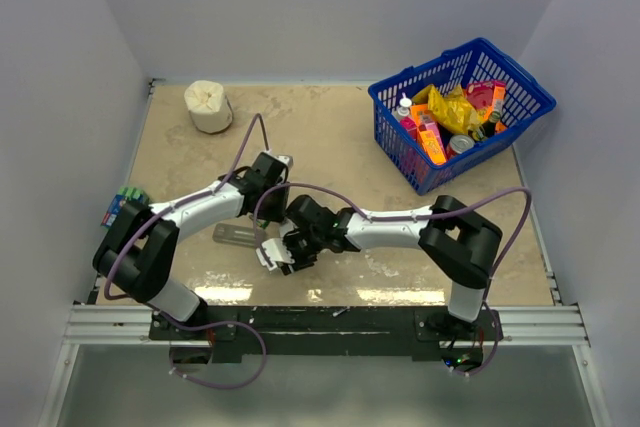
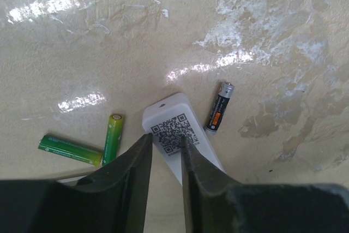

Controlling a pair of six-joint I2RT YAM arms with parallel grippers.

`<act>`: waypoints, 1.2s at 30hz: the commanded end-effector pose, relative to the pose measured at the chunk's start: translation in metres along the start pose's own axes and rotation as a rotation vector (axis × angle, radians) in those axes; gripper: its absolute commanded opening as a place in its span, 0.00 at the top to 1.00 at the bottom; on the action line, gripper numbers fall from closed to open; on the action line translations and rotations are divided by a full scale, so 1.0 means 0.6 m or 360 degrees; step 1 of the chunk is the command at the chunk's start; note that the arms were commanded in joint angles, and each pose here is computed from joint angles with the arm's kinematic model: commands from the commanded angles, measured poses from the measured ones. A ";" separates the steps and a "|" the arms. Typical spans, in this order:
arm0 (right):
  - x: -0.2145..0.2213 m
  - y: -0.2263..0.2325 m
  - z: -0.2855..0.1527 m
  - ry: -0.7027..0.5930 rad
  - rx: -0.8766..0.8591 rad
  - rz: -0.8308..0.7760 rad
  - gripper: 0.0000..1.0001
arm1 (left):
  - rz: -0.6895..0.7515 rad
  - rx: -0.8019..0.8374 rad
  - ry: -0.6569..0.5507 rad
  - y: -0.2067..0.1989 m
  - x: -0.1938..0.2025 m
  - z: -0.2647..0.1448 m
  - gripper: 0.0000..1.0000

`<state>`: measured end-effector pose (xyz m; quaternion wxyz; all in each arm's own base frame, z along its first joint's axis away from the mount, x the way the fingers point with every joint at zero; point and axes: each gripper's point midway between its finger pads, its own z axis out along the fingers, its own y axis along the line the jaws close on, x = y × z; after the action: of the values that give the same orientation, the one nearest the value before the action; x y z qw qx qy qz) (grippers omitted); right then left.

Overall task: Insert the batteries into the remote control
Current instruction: Load the battery cover into the remote control, then adjust the remote control at the center of the board.

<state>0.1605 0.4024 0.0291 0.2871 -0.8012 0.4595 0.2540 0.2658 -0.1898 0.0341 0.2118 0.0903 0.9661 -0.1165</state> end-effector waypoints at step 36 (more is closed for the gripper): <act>-0.015 -0.062 -0.225 -0.0288 0.1001 0.1917 0.24 | -0.0650 -0.0246 -0.1370 0.110 -0.145 -0.417 0.03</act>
<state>0.2330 0.3102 0.1749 0.4237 -0.3265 0.8057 0.2544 0.2706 -0.0811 0.2962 0.5820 -0.1471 0.7915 -0.1147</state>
